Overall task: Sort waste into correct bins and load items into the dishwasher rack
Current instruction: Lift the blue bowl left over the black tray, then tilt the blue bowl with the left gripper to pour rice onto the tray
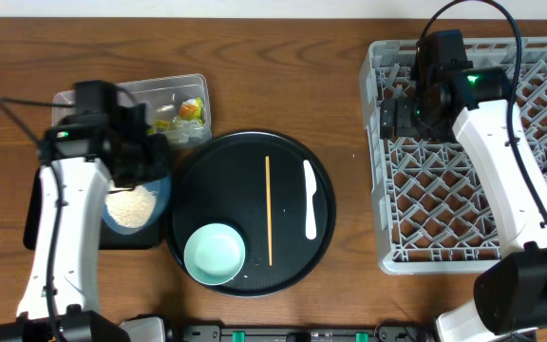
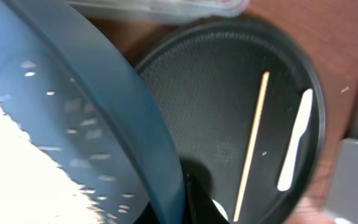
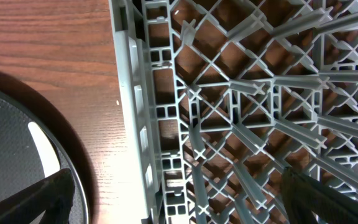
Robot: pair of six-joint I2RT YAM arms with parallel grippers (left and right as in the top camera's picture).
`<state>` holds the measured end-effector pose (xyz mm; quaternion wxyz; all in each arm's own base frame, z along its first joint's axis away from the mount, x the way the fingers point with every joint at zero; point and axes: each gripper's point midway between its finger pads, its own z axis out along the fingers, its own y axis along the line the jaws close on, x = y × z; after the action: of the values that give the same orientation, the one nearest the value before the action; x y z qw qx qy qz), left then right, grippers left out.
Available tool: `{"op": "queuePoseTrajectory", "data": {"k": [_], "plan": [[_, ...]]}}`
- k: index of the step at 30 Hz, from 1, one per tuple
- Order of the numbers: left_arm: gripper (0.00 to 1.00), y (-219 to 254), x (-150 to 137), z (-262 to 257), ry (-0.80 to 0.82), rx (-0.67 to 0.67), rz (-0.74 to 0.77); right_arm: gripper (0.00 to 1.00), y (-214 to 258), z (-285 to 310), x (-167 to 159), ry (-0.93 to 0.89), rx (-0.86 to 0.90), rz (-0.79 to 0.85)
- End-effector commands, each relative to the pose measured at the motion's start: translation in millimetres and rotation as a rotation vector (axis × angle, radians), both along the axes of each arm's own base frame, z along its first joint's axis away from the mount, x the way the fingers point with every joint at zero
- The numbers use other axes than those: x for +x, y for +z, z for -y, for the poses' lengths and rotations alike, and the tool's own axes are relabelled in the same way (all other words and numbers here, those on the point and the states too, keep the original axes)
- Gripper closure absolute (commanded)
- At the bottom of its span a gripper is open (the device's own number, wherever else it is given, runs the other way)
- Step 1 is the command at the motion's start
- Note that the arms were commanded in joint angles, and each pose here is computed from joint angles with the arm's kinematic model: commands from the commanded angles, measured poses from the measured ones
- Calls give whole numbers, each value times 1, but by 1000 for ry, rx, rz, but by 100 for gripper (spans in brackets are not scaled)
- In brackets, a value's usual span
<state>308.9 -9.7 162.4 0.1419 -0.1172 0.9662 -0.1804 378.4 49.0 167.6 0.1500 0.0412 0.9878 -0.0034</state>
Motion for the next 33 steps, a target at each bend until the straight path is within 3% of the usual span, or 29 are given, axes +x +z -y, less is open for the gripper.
{"op": "queuePoseTrajectory", "data": {"k": [1,16,33], "plan": [[94,18,2,-4,-11,-139,82,1,5,5,2,-29,-5,17],[94,61,8,-57,149,-568,349,1,5,5,2,-29,-5,17],[94,92,7,-75,163,-760,502,1,5,6,1,-27,-8,13]]}}
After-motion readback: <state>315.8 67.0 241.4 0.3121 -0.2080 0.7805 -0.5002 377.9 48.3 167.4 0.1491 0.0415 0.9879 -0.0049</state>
